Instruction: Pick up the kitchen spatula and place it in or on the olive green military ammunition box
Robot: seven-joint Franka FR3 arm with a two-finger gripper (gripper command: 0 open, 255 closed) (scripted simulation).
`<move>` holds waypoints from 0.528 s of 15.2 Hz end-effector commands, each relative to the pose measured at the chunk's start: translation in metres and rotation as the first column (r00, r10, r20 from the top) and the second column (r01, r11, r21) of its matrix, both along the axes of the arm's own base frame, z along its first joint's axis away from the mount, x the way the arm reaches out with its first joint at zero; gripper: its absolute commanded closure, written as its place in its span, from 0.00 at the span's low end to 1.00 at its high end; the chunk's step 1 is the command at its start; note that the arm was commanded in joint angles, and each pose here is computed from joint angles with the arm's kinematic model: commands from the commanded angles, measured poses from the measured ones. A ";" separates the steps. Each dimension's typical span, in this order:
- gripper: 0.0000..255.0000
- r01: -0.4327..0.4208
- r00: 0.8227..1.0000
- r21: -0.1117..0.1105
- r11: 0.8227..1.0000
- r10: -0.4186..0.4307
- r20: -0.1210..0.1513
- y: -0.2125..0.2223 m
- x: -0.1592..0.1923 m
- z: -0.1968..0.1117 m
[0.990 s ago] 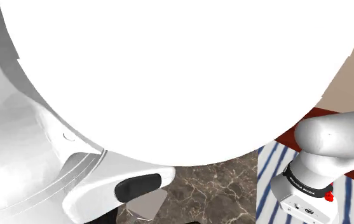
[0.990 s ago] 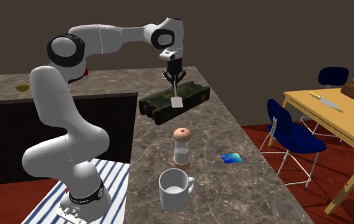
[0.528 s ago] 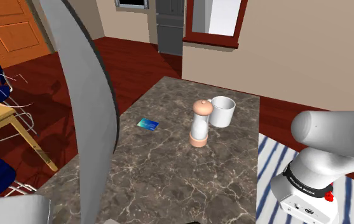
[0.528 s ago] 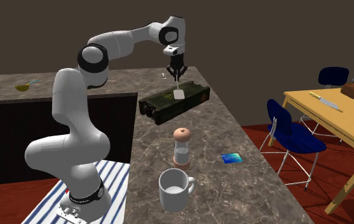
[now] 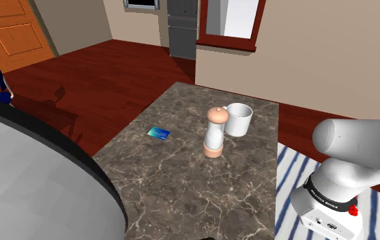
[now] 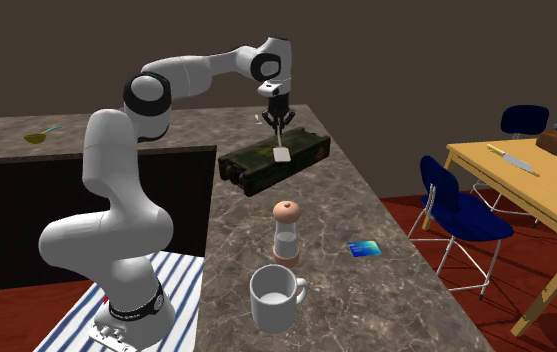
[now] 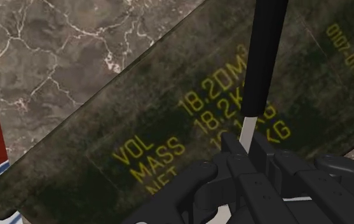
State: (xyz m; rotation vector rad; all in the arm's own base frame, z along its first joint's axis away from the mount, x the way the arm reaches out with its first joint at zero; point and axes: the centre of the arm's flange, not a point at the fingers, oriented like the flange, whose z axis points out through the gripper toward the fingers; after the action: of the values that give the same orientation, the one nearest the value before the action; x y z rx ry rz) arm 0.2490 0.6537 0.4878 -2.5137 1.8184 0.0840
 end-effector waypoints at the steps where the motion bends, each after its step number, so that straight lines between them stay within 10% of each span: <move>1: 1.00 0.000 1.000 0.000 1.000 0.000 0.000 0.000 0.000 -0.011; 8: 1.00 0.000 1.000 0.000 1.000 0.000 0.000 0.000 0.000 -0.048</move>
State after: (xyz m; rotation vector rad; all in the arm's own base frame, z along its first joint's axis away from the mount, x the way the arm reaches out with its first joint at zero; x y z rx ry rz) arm 0.2483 0.6539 0.4434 -2.5141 1.8184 0.0838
